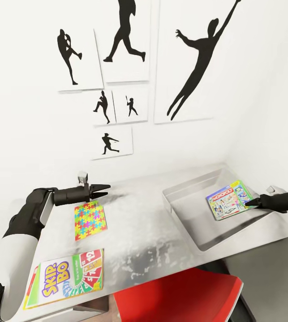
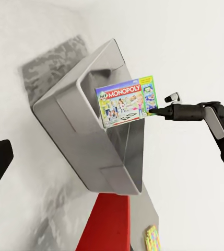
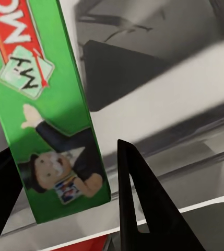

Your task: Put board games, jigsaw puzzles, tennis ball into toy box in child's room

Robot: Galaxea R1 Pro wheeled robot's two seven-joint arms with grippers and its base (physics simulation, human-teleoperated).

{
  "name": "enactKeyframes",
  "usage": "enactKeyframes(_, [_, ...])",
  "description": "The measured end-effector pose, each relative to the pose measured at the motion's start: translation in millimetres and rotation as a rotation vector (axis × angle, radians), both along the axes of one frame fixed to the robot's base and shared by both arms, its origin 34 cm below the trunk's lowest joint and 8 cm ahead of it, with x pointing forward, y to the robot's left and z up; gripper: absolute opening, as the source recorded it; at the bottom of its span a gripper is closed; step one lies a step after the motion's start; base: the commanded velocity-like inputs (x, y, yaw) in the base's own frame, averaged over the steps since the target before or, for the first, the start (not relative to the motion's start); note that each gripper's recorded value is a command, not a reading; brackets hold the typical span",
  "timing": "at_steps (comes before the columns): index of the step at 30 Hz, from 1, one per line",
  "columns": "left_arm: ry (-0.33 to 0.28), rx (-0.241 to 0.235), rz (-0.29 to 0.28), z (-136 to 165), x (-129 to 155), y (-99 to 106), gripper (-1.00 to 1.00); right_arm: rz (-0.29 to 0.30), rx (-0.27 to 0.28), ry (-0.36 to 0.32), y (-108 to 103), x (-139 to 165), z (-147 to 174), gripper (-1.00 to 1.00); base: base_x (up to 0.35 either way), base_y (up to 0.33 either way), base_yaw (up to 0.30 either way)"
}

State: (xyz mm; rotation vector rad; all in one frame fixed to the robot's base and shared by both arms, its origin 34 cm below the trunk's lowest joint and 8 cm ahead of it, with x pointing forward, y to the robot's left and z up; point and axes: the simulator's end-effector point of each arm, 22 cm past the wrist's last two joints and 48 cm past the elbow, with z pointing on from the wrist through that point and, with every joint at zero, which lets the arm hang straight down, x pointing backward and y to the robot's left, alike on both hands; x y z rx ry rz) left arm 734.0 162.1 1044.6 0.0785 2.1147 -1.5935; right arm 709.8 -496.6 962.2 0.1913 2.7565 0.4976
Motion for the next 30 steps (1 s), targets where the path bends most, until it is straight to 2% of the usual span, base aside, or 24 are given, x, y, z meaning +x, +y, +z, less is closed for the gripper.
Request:
enactKeyframes(10, [0.0,0.001,0.001,0,0,1,1.0,0.0,-0.001,0.0,0,0,0,-1.0,0.0,0.0,0.0])
enactKeyframes(15, [0.0,0.0,0.0,0,0,0,1.0,-0.007,-0.026,0.005,-5,0,-2,-1.0,0.0,0.0,0.0])
enactKeyframes(16, [0.0,0.0,0.0,0,0,0,1.0,-0.008,-0.032,0.007,-7,-1,-3,1.0,0.0,0.0,0.0])
enactKeyframes(30, [0.0,0.0,0.0,0,0,0,1.0,-0.017,-0.048,0.009,-10,0,-4,1.0,0.0,0.0,0.0])
